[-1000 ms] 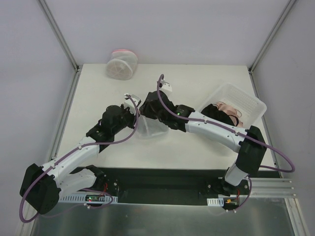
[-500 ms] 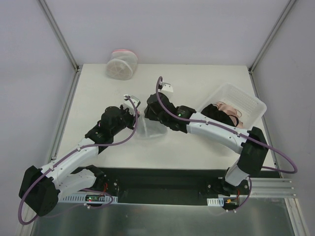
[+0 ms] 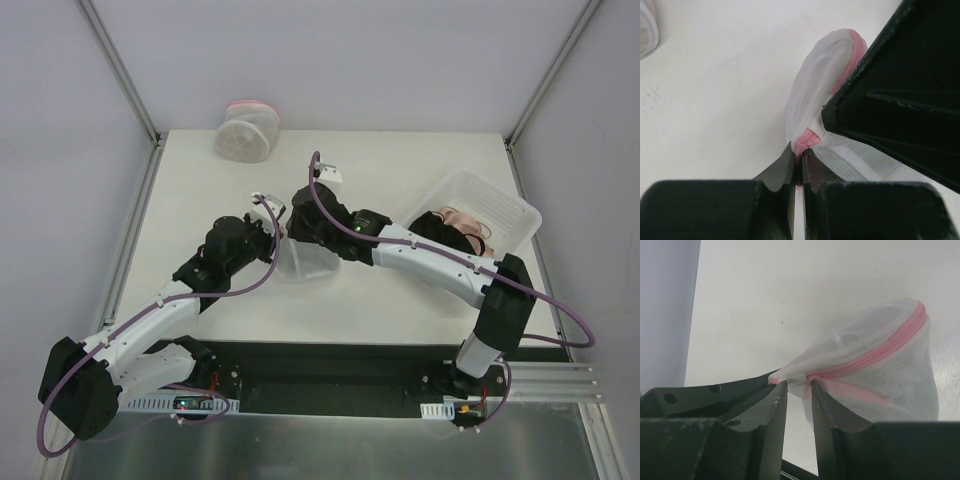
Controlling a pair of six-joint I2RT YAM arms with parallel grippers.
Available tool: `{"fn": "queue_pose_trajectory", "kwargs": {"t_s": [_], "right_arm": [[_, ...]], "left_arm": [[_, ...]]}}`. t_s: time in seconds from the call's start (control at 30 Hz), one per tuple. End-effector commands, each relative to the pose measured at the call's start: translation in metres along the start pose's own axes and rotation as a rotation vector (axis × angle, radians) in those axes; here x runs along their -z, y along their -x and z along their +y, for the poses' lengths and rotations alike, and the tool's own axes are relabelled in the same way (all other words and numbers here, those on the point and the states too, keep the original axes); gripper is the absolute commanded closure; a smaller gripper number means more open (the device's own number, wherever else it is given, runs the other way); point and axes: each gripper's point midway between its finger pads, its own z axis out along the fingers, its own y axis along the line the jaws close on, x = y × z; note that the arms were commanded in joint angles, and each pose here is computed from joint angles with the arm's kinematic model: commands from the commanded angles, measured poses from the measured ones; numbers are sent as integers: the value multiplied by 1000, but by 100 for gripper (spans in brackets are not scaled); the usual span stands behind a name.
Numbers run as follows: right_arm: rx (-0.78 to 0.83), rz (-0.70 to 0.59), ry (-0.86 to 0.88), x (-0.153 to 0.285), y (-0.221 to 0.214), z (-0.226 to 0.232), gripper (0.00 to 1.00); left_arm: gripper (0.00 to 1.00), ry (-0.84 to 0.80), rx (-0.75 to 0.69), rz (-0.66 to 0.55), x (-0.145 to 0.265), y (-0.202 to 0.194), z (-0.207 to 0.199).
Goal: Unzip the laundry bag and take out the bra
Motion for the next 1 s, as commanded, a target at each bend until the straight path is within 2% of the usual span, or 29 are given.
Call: {"fn": "queue_pose_trajectory", "kwargs": {"t_s": [0.0,0.13,0.5,0.6,0.73,0.97], "right_arm": [[-9,-4,19,6,6,9,70],[-30,0,-27,3,-5,-7,68],[-59,-14,-11,3,1,-3,70],[-65,-14,3,3,2,1,75],[-72,-22,3,6,4,1,97],[-65,-58,-13,18,14,-11,99]], "left_arm": [[100,-6,-7,-73,3,18,-3],[100,-10,-2,-63,1,15,-4],[100,-8,-7,-70,2,18,-4],[100,-7,-11,-70,2,18,-4],[100,-6,-12,-70,2,18,-4],[100,17,-14,-55,0,15,0]]}}
